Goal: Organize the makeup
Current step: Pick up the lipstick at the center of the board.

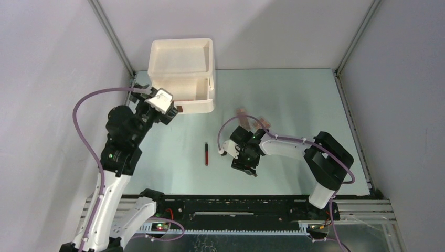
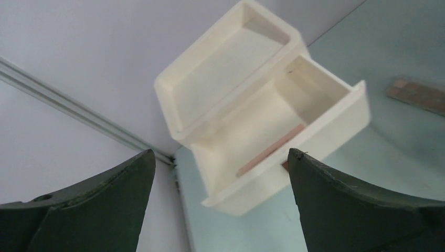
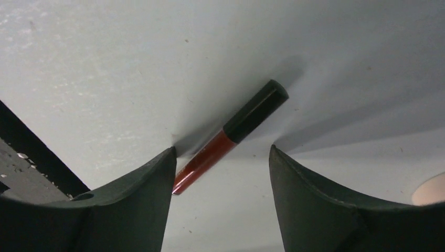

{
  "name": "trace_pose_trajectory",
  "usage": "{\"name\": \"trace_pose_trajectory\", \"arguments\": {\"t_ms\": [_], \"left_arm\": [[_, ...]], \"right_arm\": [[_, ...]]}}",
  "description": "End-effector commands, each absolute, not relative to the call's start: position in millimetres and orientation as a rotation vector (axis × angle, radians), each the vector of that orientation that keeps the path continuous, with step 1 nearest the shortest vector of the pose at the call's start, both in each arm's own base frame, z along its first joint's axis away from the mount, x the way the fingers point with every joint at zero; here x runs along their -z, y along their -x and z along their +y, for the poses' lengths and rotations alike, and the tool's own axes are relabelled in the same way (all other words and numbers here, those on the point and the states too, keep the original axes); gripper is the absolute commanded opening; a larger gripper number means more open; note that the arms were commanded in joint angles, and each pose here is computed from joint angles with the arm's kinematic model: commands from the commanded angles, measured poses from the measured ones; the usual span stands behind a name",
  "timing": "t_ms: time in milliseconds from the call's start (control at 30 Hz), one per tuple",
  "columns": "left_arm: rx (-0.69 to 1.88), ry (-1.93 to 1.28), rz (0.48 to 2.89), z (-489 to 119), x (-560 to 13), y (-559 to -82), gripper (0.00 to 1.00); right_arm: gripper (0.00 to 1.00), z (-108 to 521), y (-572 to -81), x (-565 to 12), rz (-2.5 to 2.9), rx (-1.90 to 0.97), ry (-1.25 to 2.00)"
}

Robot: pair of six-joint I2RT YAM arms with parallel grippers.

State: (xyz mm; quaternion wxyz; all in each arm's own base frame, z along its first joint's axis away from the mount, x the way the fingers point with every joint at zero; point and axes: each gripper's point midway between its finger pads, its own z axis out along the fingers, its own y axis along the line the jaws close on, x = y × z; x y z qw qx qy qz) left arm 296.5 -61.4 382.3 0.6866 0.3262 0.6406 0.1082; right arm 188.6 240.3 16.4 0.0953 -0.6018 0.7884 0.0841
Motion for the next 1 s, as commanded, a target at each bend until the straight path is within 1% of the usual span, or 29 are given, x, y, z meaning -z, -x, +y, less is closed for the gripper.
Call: {"name": "trace_pose_trajectory", "arguments": {"t_ms": [0, 67, 200, 233, 267, 300, 333, 367, 400, 433, 700, 967], "left_arm": [[-0.032, -0.648, 1.404, -82.0, -376.9, -282.7, 1.00], [-0.009, -0.637, 1.410, -83.3, -373.5, -279.7, 1.00], [0.030, -0.633, 1.420, -87.0, -370.9, -276.3, 1.00], [0.048, -0.630, 1.424, -89.0, -370.5, -275.4, 1.00], [0.069, -0.630, 1.426, -91.5, -369.8, -274.1, 1.00], [0.092, -0.632, 1.430, -94.4, -368.6, -273.2, 1.00], [0.118, -0.637, 1.431, -98.0, -368.1, -271.7, 1.00], [0.149, -0.650, 1.431, -102.8, -367.4, -269.5, 1.00], [0.174, -0.655, 1.438, -106.2, -365.9, -268.6, 1.00], [0.199, -0.665, 1.440, -110.0, -365.4, -267.3, 1.00], [0.383, -0.723, 1.420, -136.6, -372.5, -255.1, 1.00], [0.593, -0.704, 1.420, -159.8, -390.2, -247.2, 1.00]], "right_arm": [[0.69, 239.9, -190.9, -8.7, 2.326, -0.172, 1.790], [0.62, 237.7, -188.9, -5.5, 2.335, -0.169, 1.798], [0.39, 236.2, -195.6, -12.3, 2.306, -0.143, 1.787], [0.36, 237.3, -199.2, -18.0, 2.290, -0.150, 1.770], [0.30, 238.2, -202.9, -25.1, 2.275, -0.167, 1.749], [0.27, 238.9, -206.3, -32.6, 2.263, -0.187, 1.727], [0.21, 240.5, -209.7, -42.1, 2.248, -0.212, 1.701], [0.12, 242.1, -214.5, -54.1, 2.228, -0.239, 1.674], [0.04, 243.7, -218.1, -65.9, 2.204, -0.266, 1.649], [0.00, 244.2, -222.1, -78.4, 2.175, -0.290, 1.627], [0.00, 238.1, -248.5, -195.2, 1.913, -0.437, 1.375], [0.00, 217.2, -254.5, -284.3, 1.724, -0.498, 1.190]]}}
